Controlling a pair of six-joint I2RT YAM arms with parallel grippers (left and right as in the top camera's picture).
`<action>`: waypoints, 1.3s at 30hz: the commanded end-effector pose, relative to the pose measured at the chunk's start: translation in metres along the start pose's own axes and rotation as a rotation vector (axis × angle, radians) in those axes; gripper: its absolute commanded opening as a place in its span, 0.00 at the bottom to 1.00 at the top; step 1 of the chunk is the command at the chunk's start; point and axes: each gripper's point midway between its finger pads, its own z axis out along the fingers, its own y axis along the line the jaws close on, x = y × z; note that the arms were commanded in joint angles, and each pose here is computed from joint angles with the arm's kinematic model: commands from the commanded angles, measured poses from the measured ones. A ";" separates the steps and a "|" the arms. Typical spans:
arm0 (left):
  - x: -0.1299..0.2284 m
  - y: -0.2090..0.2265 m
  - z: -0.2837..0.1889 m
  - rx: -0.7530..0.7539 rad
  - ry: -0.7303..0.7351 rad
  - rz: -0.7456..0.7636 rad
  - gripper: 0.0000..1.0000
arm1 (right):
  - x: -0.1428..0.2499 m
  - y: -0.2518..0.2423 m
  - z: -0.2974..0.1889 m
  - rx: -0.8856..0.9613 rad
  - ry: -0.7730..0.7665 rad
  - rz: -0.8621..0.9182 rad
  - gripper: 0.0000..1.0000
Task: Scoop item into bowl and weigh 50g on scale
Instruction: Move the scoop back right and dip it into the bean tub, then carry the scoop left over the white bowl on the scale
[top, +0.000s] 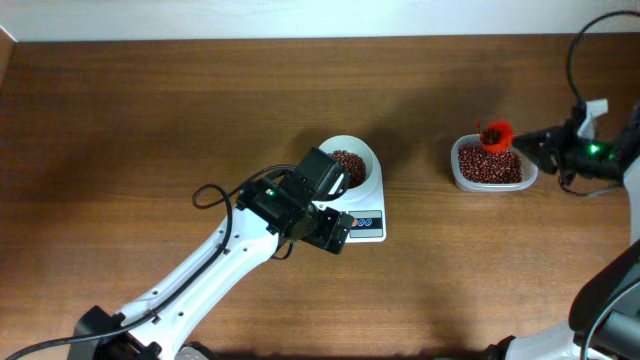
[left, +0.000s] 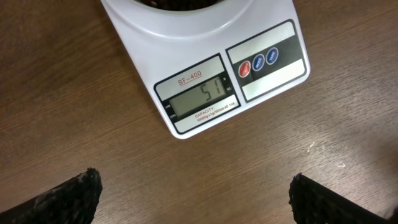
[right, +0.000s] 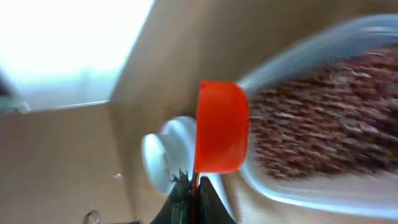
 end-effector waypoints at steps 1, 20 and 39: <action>0.001 0.000 -0.003 -0.004 -0.011 -0.002 0.99 | -0.003 -0.024 -0.010 0.220 -0.045 -0.050 0.04; 0.001 0.000 -0.003 -0.004 -0.011 -0.002 0.99 | 0.000 0.018 -0.011 1.089 -0.140 -0.541 0.04; 0.001 0.000 -0.003 -0.004 -0.011 -0.002 0.99 | -0.023 0.148 0.070 0.349 -0.235 -0.940 0.04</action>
